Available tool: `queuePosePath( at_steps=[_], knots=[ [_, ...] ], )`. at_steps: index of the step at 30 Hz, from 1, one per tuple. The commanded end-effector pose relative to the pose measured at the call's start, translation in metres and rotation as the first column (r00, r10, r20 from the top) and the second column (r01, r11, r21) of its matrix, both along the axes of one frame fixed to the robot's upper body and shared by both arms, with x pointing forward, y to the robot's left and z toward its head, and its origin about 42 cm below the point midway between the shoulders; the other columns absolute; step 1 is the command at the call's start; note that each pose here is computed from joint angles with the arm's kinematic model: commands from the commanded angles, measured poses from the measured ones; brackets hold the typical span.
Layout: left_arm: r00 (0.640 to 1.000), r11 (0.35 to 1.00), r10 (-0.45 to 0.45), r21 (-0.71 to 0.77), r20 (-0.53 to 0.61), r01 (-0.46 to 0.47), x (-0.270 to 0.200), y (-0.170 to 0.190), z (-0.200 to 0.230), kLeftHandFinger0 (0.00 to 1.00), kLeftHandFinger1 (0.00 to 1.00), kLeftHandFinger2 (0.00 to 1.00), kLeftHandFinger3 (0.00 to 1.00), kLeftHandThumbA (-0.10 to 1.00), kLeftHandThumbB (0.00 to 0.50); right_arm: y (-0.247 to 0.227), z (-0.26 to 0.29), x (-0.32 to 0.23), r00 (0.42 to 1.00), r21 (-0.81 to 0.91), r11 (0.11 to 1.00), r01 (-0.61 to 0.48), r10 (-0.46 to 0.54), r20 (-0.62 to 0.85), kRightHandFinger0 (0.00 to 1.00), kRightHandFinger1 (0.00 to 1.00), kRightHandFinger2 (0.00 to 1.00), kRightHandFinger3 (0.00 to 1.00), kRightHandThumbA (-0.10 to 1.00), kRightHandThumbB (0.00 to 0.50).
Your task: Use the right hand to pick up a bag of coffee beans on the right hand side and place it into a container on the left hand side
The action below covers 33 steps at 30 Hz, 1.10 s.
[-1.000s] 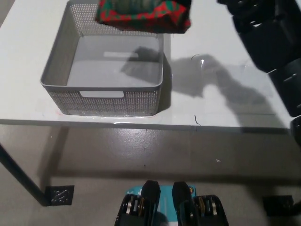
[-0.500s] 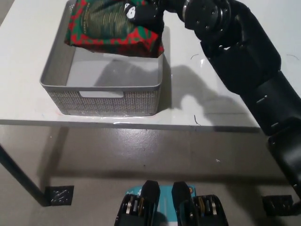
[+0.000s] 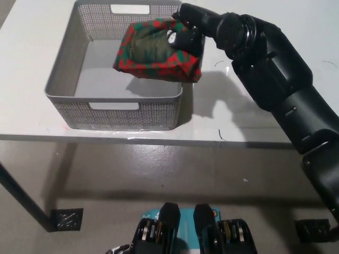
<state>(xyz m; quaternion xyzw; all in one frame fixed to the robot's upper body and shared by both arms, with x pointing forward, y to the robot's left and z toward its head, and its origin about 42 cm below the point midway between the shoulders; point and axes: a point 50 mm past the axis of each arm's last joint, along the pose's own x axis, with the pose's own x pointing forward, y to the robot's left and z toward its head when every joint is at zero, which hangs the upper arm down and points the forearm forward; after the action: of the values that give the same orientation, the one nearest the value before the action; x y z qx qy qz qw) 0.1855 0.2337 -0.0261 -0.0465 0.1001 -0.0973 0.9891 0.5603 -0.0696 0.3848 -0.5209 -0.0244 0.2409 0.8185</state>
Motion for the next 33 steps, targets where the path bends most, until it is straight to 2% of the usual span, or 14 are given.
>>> queuePosePath(
  at_steps=[1,4,5,10,11,12,13,14,15,16,19,25,28,33],
  knots=[
    [0.999,1.0,-0.013,0.02,0.033,0.013,0.01,-0.002,0.014,1.0,0.65,0.78,0.79,0.88,0.5,-0.001,0.045,0.003,0.981,0.005,1.0,-0.021,0.02,0.192,0.52,0.56,0.56,0.45,-0.1,0.312],
    [0.998,0.998,-0.039,0.06,0.055,0.035,0.017,0.002,0.02,1.0,0.68,0.82,0.82,0.95,0.5,-0.004,0.04,0.005,0.985,0.015,1.0,-0.014,0.011,0.174,0.87,0.86,0.8,0.41,-0.1,0.31],
    [0.998,0.997,-0.04,0.061,0.057,0.036,0.017,0.002,0.021,1.0,0.68,0.81,0.81,0.94,0.5,-0.004,0.038,0.004,0.986,0.026,1.0,-0.013,0.009,0.165,0.9,0.86,0.79,0.41,-0.1,0.302],
    [0.998,0.998,-0.047,0.05,0.047,0.044,0.022,0.001,0.025,1.0,0.64,0.78,0.76,0.91,0.5,-0.012,0.035,0.003,0.988,0.062,0.998,-0.018,0.008,0.157,0.75,0.74,0.69,0.44,-0.1,0.29],
    [0.998,0.998,-0.049,0.05,0.035,0.047,0.021,0.001,0.024,1.0,0.64,0.76,0.75,0.89,0.5,-0.013,0.034,0.003,0.986,0.075,0.997,-0.022,0.009,0.165,0.64,0.61,0.6,0.64,-0.08,0.38],
    [0.998,0.998,-0.05,0.051,0.032,0.048,0.021,0.001,0.023,1.0,0.64,0.76,0.75,0.89,0.5,-0.013,0.034,0.003,0.986,0.074,0.997,-0.02,0.007,0.164,0.63,0.58,0.59,0.72,-0.06,0.404],
    [0.998,0.997,-0.052,0.054,0.029,0.05,0.024,-0.001,0.023,1.0,0.63,0.75,0.74,0.9,0.5,-0.015,0.034,0.005,0.987,0.067,0.998,-0.019,0.008,0.162,0.48,0.53,0.55,0.93,0.06,0.496],
    [0.998,0.997,-0.051,0.053,0.02,0.05,0.023,-0.003,0.022,1.0,0.63,0.74,0.72,0.89,0.5,-0.016,0.037,0.003,0.989,0.051,0.998,-0.046,0.038,0.141,0.64,0.77,0.87,1.0,0.14,0.5],
    [0.998,0.997,-0.052,0.051,0.017,0.051,0.021,-0.002,0.021,1.0,0.63,0.73,0.71,0.88,0.5,-0.017,0.036,0.002,0.991,0.053,0.998,-0.045,0.038,0.125,0.85,1.0,1.0,1.0,0.15,0.5],
    [0.999,0.998,-0.049,0.041,0.006,0.049,0.021,-0.003,0.02,1.0,0.63,0.71,0.68,0.87,0.5,-0.019,0.041,0.0,0.994,0.053,0.998,-0.04,0.034,0.108,1.0,1.0,1.0,1.0,0.19,0.5],
    [0.998,0.998,-0.055,0.043,0.005,0.055,0.025,-0.006,0.021,1.0,0.6,0.69,0.67,0.88,0.5,-0.028,0.046,0.002,0.992,-0.006,0.999,-0.042,0.042,0.116,1.0,1.0,1.0,1.0,0.27,0.5],
    [0.996,0.992,-0.087,0.094,0.006,0.086,0.029,0.002,0.022,1.0,0.66,0.72,0.67,0.89,0.5,-0.054,0.032,-0.001,0.996,0.002,0.999,-0.032,0.032,0.084,1.0,1.0,1.0,1.0,0.24,0.5],
    [0.997,0.993,-0.076,0.089,-0.002,0.076,0.03,0.002,0.02,1.0,0.59,0.66,0.62,0.86,0.5,-0.065,0.021,0.0,0.997,0.015,1.0,-0.01,0.009,0.071,1.0,1.0,1.0,1.0,0.21,0.5],
    [0.996,0.992,-0.089,0.09,0.002,0.088,0.033,0.005,0.018,1.0,0.59,0.65,0.62,0.85,0.5,-0.079,0.016,0.0,0.995,0.019,1.0,0.001,-0.003,0.095,1.0,1.0,1.0,1.0,0.18,0.476]
  ],
)
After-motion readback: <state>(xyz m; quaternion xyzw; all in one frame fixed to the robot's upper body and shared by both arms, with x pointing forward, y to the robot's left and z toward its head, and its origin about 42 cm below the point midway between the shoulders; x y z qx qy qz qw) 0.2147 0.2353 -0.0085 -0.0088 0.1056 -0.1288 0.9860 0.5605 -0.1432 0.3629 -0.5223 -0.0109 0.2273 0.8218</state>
